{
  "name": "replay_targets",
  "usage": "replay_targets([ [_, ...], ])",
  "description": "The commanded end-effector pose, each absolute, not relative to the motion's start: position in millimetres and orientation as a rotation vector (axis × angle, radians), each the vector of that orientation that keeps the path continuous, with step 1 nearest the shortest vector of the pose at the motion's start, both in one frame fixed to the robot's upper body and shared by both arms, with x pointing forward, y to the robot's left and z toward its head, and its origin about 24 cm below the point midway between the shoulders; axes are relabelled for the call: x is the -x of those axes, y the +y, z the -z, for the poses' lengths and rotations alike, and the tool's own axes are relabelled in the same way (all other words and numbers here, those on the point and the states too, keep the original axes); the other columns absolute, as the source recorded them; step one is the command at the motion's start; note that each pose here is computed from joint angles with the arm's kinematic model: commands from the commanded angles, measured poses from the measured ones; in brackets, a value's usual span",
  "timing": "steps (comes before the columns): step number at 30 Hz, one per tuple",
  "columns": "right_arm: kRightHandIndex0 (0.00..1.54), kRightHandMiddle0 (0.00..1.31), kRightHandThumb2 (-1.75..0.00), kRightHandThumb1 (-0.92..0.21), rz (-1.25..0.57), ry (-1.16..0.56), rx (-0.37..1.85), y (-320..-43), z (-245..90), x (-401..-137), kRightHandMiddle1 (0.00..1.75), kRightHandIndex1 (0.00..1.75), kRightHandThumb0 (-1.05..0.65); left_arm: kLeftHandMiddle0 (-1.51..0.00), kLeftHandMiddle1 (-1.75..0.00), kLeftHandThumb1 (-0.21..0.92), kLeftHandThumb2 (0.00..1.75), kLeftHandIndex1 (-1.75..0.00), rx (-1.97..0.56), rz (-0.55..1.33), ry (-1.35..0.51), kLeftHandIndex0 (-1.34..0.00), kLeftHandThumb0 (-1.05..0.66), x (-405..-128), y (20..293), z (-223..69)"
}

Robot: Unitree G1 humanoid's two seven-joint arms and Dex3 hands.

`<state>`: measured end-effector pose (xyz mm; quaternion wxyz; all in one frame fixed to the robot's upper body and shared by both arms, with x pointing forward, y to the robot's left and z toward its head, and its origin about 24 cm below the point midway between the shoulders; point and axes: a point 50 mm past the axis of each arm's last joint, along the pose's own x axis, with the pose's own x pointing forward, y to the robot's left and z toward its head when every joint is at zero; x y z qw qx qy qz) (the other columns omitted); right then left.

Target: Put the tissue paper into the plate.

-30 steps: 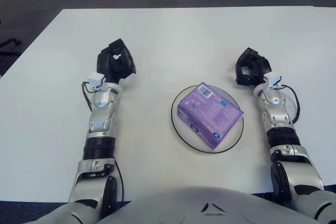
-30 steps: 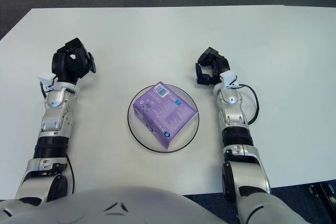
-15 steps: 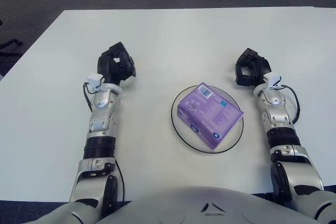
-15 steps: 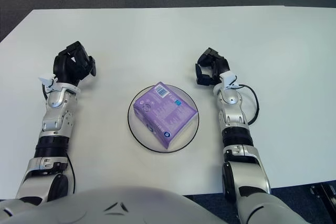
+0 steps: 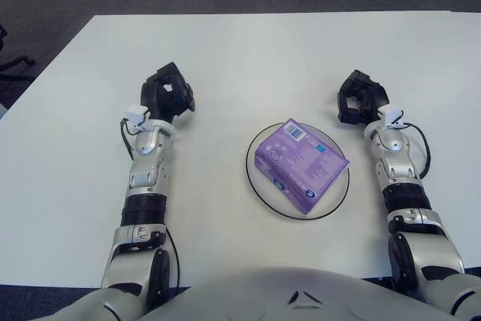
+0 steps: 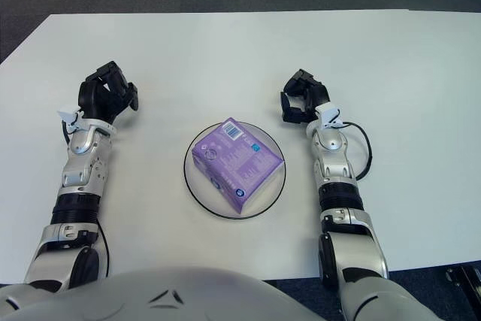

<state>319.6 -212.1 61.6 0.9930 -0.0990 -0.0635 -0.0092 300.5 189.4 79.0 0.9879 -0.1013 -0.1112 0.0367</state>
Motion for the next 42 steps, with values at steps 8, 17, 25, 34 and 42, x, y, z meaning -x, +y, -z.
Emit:
replay_targets([
  [8,1.28,0.57,-1.25,-0.37,0.026,0.076,0.135,-206,-3,-288,1.75,1.75,-0.46,-1.39,-1.75,0.61,1.04,-1.75,0.289,-0.069,0.033,-1.10,-0.38,-273,169,-9],
  [17,1.27,0.57,-1.25,-0.37,0.039,0.078,0.100,-206,-2,-288,1.75,1.75,-0.46,-1.39,-1.75,0.61,1.03,-1.75,0.260,-0.042,0.033,-1.09,-0.37,-271,167,-6],
  [25,1.23,0.55,-1.22,-0.39,0.053,0.085,0.056,-206,-2,-288,1.75,1.75,-0.46,-1.38,-1.75,0.65,1.01,-1.75,0.191,-0.008,0.039,-1.08,-0.39,-269,166,-4],
  [34,1.17,0.53,-1.19,-0.42,0.069,0.091,0.020,-206,-2,-288,1.75,1.75,-0.45,-1.37,-1.75,0.70,0.96,-1.75,0.084,0.033,0.052,-1.07,-0.41,-269,162,-2],
  [42,1.14,0.51,-1.16,-0.44,0.065,0.090,0.010,-206,-2,-287,1.75,1.75,-0.44,-1.35,-1.75,0.73,0.93,-1.75,0.027,0.047,0.093,-1.04,-0.42,-267,158,4],
])
